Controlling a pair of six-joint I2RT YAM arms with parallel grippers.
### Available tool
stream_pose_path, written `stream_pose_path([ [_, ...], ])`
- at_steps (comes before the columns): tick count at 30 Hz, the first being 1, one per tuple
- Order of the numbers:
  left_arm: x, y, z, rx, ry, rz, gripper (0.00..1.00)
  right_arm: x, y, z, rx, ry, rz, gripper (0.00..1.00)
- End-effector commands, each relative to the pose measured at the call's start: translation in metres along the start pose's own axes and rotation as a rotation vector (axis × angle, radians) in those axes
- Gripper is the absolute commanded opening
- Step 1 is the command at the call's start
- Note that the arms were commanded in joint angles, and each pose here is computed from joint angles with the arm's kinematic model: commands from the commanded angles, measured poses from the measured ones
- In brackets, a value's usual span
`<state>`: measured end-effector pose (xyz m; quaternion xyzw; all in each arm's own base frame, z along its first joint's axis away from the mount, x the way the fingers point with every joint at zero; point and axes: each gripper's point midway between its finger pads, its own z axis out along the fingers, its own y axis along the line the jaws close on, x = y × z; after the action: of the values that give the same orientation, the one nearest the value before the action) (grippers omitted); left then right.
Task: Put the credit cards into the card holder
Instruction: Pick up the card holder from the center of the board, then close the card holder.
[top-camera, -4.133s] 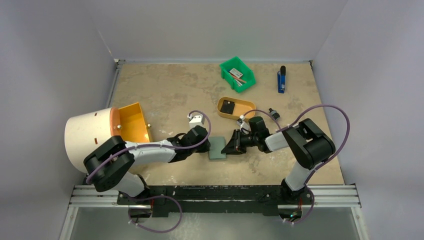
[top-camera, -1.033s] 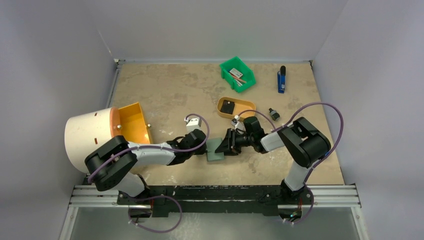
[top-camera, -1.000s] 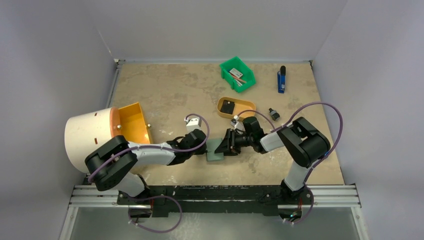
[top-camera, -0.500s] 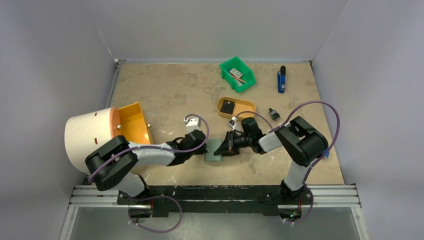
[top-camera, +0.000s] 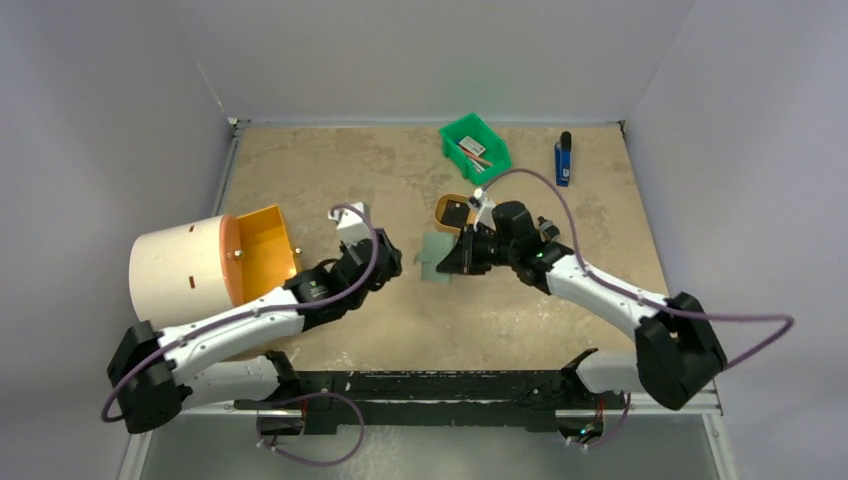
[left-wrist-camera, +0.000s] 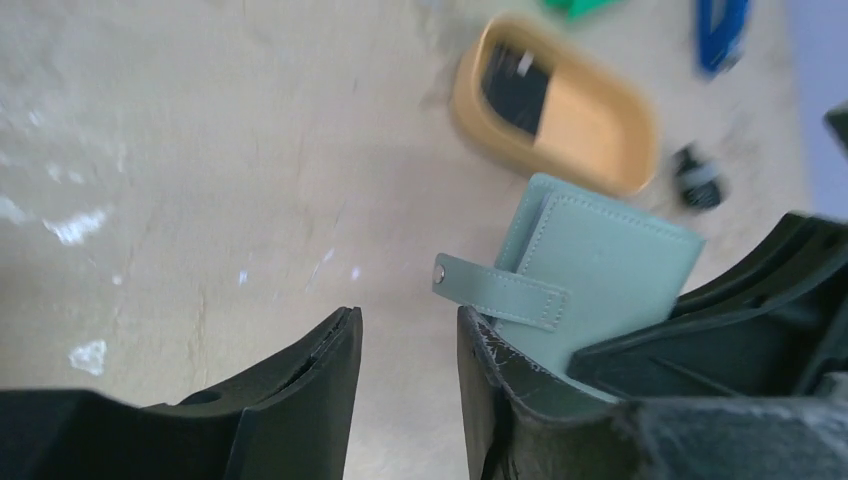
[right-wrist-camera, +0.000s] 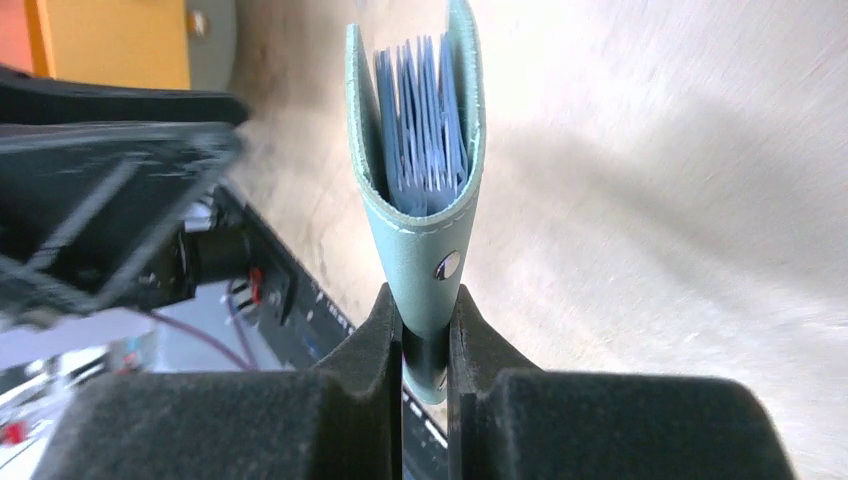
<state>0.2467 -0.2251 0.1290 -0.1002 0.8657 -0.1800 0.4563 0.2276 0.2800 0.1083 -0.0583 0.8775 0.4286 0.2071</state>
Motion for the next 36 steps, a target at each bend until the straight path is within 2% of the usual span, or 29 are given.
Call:
stream_pose_path([
  [1,-0.093,-0.010,-0.045,-0.043,-0.223,-0.101,0.41,-0.052,0.015,-0.045,0.200,-0.155,-0.297,0.00],
  [6,-0.183,-0.021,-0.106,-0.019,-0.418,-0.229,0.47,-0.128,0.063,-0.100,0.445,-0.440,-0.700,0.00],
  [10,-0.230,-0.043,-0.147,0.089,-0.482,-0.281,0.53,-0.182,0.105,-0.149,0.662,-0.705,-1.007,0.00],
  [14,-0.251,-0.071,-0.172,0.248,-0.481,-0.298,0.59,-0.212,0.137,-0.196,0.917,-0.912,-1.288,0.00],
  [19,-0.259,-0.115,-0.195,0.501,-0.465,-0.313,0.68,-0.209,0.164,-0.229,1.142,-1.113,-1.565,0.00],
  [22,-0.260,-0.145,-0.203,0.632,-0.430,-0.326,0.70,-0.202,0.180,-0.239,1.199,-1.197,-1.650,0.00],
  [26,-0.257,-0.178,-0.203,0.738,-0.385,-0.306,0.73,-0.193,0.193,-0.245,1.239,-1.238,-1.711,0.00],
  [31,-0.242,-0.198,-0.187,0.750,-0.302,-0.272,0.75,-0.184,0.207,-0.249,1.276,-1.267,-1.765,0.00],
  [36,-0.241,-0.207,-0.186,0.783,-0.293,-0.285,0.77,-0.178,0.216,-0.255,1.283,-1.293,-1.774,0.00],
])
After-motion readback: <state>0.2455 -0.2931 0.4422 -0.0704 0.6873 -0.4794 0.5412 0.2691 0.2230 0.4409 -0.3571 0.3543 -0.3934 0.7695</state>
